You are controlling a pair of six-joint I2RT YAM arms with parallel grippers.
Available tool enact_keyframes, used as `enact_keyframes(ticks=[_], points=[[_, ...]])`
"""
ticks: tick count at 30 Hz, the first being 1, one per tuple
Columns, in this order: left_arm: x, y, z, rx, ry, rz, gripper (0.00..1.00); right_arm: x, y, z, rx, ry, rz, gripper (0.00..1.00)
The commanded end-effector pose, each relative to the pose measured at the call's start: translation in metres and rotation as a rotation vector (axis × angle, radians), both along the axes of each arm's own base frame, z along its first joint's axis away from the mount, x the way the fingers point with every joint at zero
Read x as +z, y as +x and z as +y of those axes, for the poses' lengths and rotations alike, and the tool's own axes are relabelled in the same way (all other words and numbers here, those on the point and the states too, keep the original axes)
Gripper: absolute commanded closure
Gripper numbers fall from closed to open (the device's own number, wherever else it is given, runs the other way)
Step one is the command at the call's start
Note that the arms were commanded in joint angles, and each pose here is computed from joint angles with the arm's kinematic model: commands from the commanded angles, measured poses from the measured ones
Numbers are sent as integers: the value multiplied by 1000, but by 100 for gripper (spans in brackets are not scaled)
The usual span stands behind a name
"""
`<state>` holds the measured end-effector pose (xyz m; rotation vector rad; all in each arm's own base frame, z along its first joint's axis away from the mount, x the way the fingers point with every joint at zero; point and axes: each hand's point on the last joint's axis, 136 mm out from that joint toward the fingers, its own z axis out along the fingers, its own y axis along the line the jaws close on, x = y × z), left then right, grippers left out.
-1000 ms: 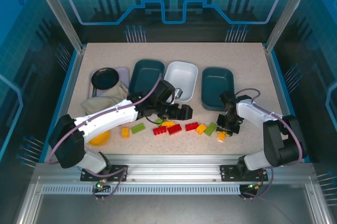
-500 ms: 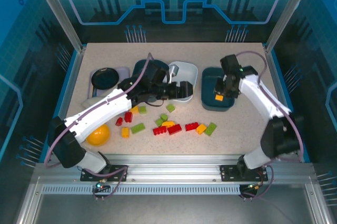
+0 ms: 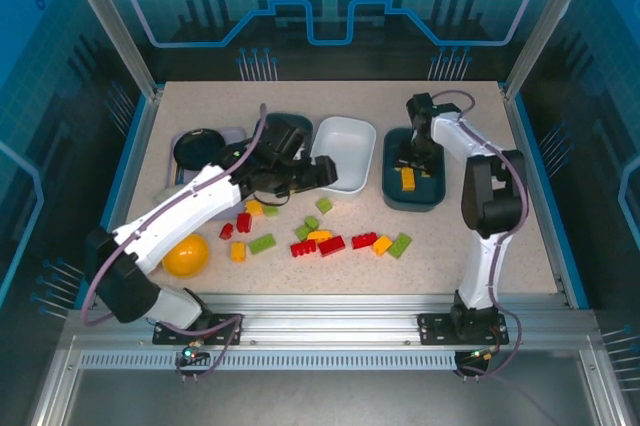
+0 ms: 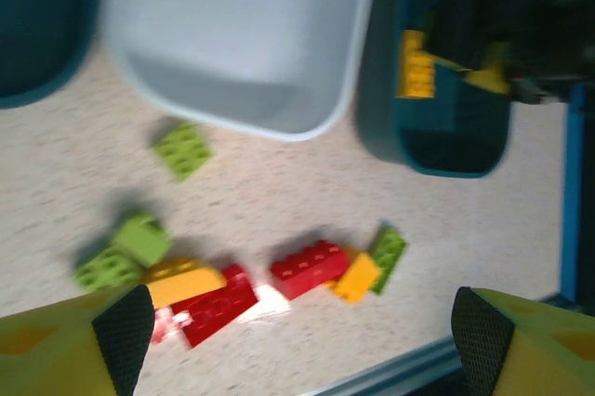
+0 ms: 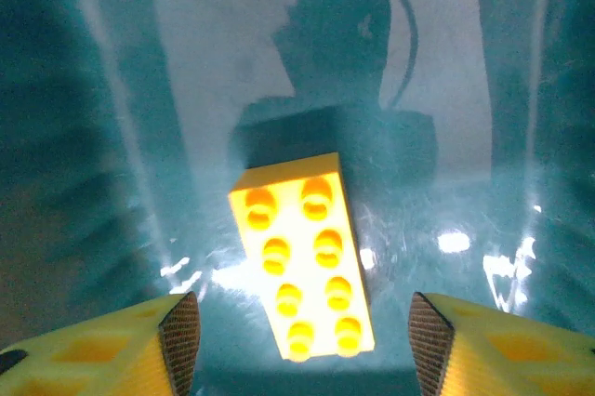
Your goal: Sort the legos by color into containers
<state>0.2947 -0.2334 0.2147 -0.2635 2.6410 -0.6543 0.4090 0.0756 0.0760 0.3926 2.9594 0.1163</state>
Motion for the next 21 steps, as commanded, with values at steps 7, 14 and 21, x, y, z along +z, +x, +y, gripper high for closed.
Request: enact_keyframes(ticks=[7, 14, 21], points=[[-80, -75, 178, 343, 390, 362, 16, 113, -63, 114, 320, 223, -356, 36], [-117, -78, 197, 227, 531, 446, 32, 90, -140, 191, 480, 440, -292, 36], [-141, -70, 197, 144, 573, 466, 40, 90, -165, 222, 527, 642, -266, 35]])
